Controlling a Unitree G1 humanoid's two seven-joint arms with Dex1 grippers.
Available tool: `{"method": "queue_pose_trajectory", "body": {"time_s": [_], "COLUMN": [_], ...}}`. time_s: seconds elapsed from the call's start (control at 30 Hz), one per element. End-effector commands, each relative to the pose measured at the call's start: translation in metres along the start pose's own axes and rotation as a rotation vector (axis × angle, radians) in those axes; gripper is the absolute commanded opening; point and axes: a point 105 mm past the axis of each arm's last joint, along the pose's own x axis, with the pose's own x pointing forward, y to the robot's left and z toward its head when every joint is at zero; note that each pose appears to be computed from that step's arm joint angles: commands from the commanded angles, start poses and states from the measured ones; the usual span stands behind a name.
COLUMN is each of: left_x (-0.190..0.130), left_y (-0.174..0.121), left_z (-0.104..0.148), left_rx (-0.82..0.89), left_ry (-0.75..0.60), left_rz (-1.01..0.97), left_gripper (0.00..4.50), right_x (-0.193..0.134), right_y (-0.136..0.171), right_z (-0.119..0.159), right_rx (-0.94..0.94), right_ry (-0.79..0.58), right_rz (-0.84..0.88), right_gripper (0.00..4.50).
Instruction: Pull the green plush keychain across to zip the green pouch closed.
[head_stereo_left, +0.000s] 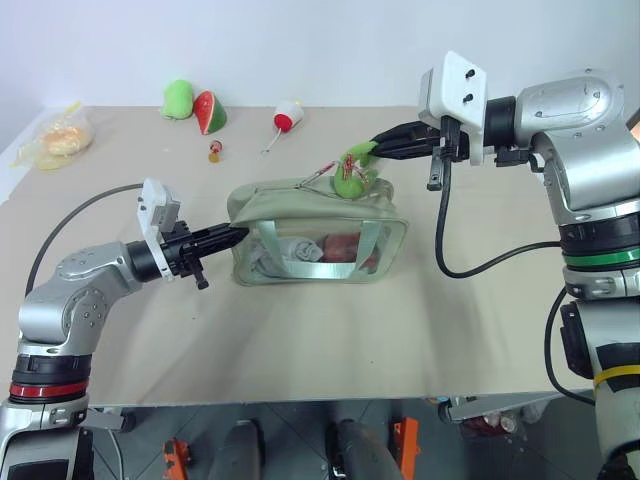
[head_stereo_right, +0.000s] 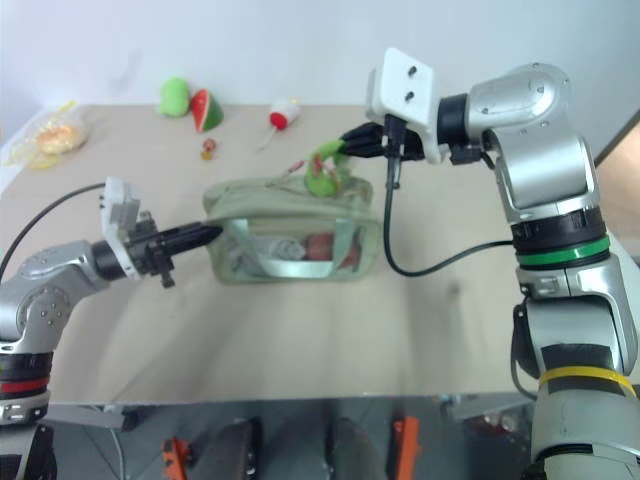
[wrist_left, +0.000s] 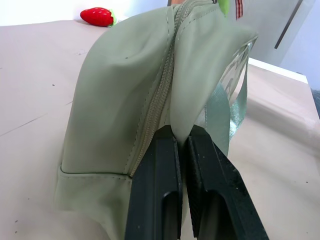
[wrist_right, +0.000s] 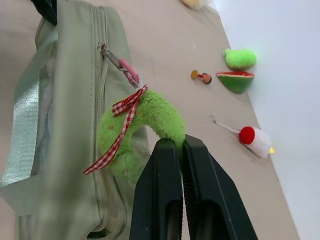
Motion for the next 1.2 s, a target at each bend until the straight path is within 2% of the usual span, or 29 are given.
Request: {"method": "queue_pose_trajectory", "body": {"time_s": [0.03, 0.23, 0.47, 0.63, 0.73, 0.9, 1.0, 1.1, 1.2], "left_x": [0.000, -0.002, -0.005, -0.006, -0.005, -0.004, -0.004, -0.004, -0.004], "left_y": [0.002, 0.000, 0.000, 0.000, 0.000, 0.000, 0.000, -0.001, -0.001], "left_z": [-0.003, -0.004, -0.002, -0.002, -0.002, -0.002, -0.002, -0.002, -0.002], "left_rx": [-0.003, -0.006, -0.012, -0.016, -0.019, -0.021, -0.022, -0.023, -0.025], "left_ry": [0.026, 0.026, 0.023, 0.023, 0.025, 0.026, 0.026, 0.026, 0.027], "left_rz": [0.001, 0.004, 0.012, 0.011, 0.008, 0.007, 0.008, 0.007, 0.008], "left_gripper": [0.00, 0.00, 0.00, 0.00, 0.00, 0.00, 0.00, 0.00, 0.00], "right_x": [-0.021, -0.047, -0.094, -0.098, -0.080, -0.034, -0.006, 0.018, 0.027], "right_y": [-0.014, -0.013, -0.014, 0.006, 0.032, 0.078, 0.104, 0.143, 0.155], "right_z": [0.005, -0.043, -0.108, -0.143, -0.165, -0.180, -0.184, -0.184, -0.179], "right_rx": [-0.036, -0.033, 0.021, 0.064, 0.108, 0.150, 0.158, 0.101, 0.059], "right_ry": [0.011, 0.207, 0.453, 0.546, 0.563, 0.524, 0.510, 0.501, 0.484], "right_rz": [-0.090, -0.138, -0.242, -0.232, -0.194, -0.109, -0.055, 0.094, 0.160], "right_gripper": [0.03, 0.03, 0.03, 0.03, 0.03, 0.03, 0.03, 0.03, 0.03]}}
